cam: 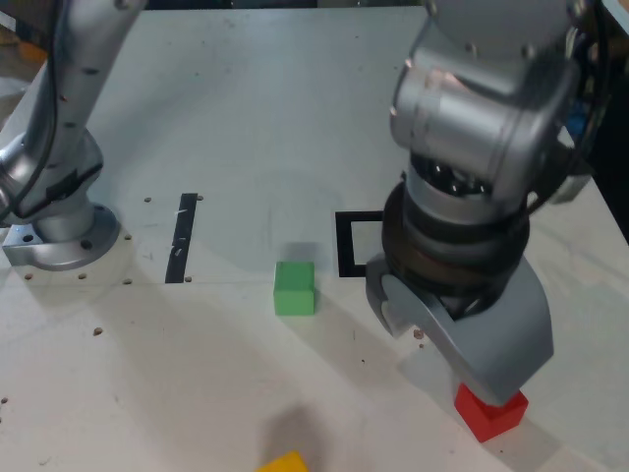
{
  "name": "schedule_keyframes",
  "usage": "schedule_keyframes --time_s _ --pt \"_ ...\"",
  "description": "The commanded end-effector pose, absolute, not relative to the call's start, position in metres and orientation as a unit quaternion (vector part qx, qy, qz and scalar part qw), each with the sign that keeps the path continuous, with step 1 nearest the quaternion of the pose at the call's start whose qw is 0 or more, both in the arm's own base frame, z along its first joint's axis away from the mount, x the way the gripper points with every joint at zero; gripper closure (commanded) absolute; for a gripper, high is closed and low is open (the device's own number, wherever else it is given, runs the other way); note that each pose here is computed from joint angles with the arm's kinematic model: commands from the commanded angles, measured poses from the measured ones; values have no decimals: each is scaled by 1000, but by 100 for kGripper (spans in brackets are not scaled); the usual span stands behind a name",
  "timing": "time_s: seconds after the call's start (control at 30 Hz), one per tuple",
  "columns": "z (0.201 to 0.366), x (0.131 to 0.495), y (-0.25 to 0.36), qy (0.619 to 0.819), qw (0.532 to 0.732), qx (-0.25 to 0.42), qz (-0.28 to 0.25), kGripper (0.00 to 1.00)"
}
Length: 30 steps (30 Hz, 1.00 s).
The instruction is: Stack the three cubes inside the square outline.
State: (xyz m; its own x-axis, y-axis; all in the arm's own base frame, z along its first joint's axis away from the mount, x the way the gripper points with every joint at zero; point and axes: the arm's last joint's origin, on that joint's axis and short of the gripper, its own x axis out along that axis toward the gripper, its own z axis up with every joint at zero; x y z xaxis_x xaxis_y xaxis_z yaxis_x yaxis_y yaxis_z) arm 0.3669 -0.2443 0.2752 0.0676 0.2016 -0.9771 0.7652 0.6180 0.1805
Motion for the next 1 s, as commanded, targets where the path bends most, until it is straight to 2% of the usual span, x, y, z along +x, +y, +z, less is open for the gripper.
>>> schedule_keyframes --time_s 0.0,0.43,0.77,0.97 --pt "267 372 -248 646 624 376 -227 4" --pt "232 390 -261 649 619 372 -239 8" --pt "222 396 -265 649 617 375 -241 11" --pt "215 398 -263 656 609 377 -239 13"
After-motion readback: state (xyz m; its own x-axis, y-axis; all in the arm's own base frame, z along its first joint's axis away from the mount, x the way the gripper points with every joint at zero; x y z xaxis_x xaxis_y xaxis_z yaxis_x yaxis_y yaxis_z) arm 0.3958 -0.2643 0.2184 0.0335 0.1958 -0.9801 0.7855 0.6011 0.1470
